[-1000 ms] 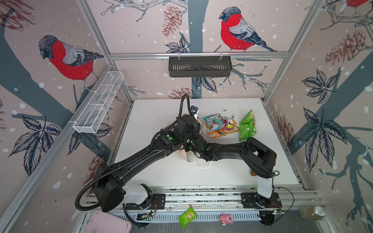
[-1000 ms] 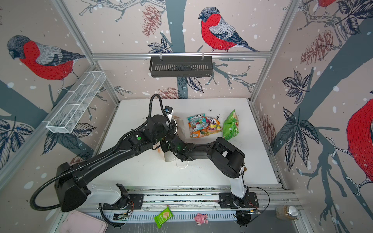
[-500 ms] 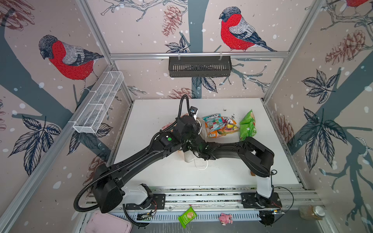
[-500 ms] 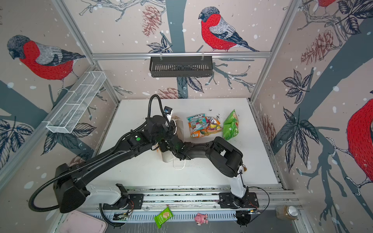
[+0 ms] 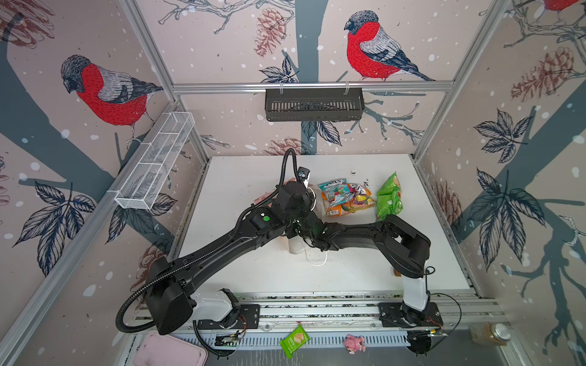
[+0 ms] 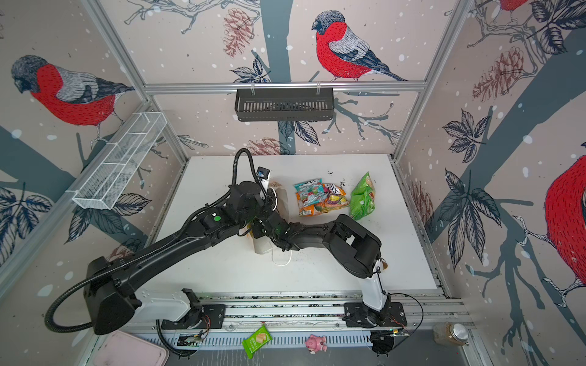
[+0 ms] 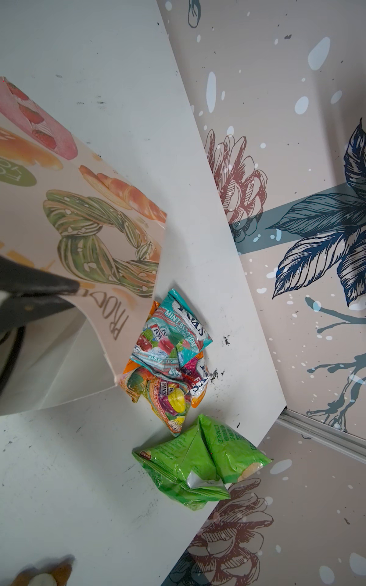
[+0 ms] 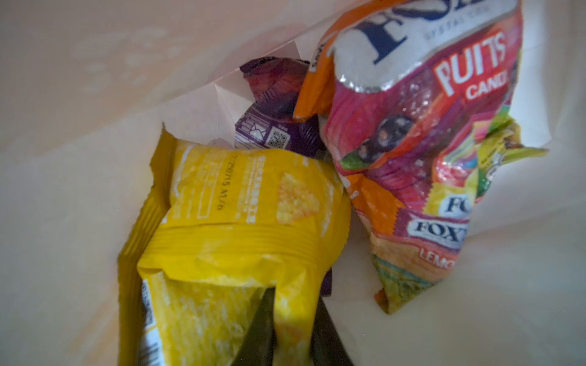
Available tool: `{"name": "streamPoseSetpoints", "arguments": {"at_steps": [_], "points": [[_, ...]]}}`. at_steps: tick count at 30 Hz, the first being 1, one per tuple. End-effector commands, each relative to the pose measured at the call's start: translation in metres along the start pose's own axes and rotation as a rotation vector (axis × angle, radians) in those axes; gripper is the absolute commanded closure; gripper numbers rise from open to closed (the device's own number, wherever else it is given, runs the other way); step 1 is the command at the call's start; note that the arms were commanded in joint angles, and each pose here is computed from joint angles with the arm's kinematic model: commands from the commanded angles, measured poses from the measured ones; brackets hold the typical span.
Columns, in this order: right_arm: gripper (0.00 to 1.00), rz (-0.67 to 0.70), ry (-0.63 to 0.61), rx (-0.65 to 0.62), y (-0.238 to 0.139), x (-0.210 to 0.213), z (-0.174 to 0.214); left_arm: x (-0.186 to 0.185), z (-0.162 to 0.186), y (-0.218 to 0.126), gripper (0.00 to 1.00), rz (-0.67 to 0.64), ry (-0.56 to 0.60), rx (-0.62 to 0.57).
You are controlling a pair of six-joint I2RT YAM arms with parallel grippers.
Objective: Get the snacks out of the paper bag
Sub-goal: 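Lower the right gripper into the bag toward the yellow snack pack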
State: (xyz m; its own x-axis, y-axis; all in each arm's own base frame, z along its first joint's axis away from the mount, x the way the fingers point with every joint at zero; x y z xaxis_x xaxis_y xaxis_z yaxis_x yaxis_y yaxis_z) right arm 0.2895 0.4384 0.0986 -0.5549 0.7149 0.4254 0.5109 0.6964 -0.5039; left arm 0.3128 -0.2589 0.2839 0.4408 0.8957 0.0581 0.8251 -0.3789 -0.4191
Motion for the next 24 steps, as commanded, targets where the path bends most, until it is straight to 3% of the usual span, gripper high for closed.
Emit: {"name": "streamPoseSetpoints", "arguments": {"at_steps": [1,9,24], "points": [[0.88,0.020,-0.009,-0.005,-0.003,-0.002,-0.003,0.007,-0.008,0.000,1.00,-0.040,-0.018,-0.033],[0.97,0.023,-0.025,-0.025,-0.009,-0.001,-0.009,0.022,0.000,0.009,1.00,-0.079,-0.052,0.002],[0.99,0.020,-0.027,-0.044,-0.015,-0.001,-0.018,0.028,0.004,0.012,1.00,-0.107,-0.056,0.017]]}}
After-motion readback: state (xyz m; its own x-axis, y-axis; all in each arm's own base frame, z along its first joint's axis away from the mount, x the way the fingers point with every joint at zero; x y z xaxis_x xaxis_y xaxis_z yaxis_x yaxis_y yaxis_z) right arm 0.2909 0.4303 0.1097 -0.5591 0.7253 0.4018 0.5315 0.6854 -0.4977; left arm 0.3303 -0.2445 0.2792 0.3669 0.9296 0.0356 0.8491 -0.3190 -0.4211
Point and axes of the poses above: each gripper's point midway between its finger pads, its own y axis out along the fingers, its own x axis along the line the jaws close on, z = x × y, the point moved 2 cm from there along -y, back along the fingers, and after that the axes turned 3 degrees about y, right-handed, at the moved point
